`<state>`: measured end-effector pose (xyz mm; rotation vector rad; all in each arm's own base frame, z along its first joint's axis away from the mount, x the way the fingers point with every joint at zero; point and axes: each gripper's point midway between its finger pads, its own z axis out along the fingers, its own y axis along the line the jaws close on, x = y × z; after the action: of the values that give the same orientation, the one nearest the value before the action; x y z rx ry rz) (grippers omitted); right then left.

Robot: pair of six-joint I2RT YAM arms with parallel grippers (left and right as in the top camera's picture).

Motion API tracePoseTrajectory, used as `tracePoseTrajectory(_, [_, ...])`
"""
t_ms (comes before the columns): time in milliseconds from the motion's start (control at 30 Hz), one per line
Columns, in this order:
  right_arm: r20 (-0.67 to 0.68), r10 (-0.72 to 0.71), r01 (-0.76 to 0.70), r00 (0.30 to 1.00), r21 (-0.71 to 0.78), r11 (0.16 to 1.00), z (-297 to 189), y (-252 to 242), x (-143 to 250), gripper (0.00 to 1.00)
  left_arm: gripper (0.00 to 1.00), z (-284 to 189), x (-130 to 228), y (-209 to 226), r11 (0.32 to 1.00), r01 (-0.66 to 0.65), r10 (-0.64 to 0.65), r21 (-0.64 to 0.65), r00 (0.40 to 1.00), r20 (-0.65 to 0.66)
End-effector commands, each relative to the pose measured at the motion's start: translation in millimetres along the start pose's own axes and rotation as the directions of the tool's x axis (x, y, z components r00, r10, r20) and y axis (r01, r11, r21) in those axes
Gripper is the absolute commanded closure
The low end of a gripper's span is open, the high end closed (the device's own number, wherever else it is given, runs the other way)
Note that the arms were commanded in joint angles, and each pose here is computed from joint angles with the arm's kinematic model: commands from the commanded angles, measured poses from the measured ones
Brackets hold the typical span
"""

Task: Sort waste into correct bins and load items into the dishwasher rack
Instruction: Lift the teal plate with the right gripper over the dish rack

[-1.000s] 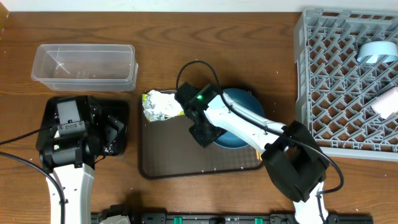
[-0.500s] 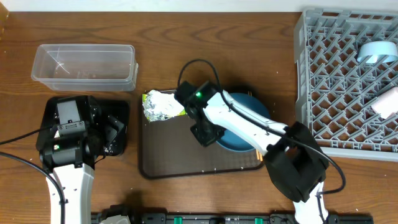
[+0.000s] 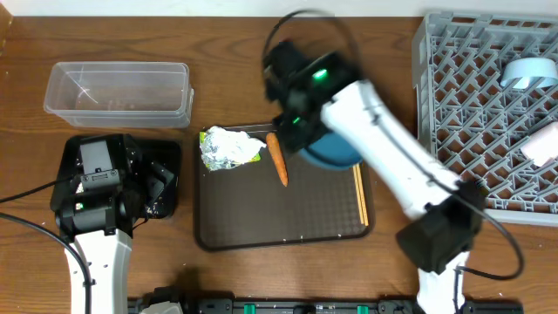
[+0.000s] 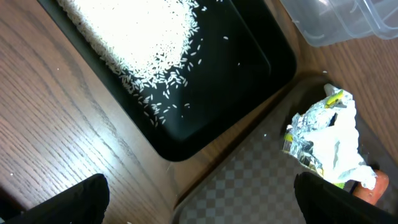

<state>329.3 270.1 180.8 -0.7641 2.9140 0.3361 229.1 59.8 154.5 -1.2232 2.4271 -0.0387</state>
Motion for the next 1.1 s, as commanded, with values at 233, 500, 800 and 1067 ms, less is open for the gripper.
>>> tracePoseTrajectory(233, [0.439, 0.159, 0.014, 0.884, -0.366, 0.931, -161.0, -114.1, -7.2, 0.99, 0.02, -4.7, -5.9, -1.6, 1.000, 0.011, -0.011, 0.004, 1.000, 0.018])
tracePoseTrajectory(500, [0.576, 0.293, 0.084, 0.763, -0.539, 0.838, -199.6, -181.9, 27.4, 0.99, 0.02, -4.7, -5.8, -1.6, 1.000, 0.010, -0.010, 0.003, 1.000, 0.018])
tracePoseTrajectory(800, [0.551, 0.381, 0.066, 0.743, -0.626, 0.777, -160.3, -206.4, 40.6, 0.99, 0.02, -4.7, -5.8, -1.6, 1.000, 0.010, -0.010, 0.003, 1.000, 0.018])
tracePoseTrajectory(1067, [0.517, 0.428, -0.034, 0.742, -0.608, 0.793, -149.4, -230.3, 53.0, 0.99, 0.02, -4.7, -5.9, -1.6, 1.000, 0.010, -0.010, 0.004, 1.000, 0.018])
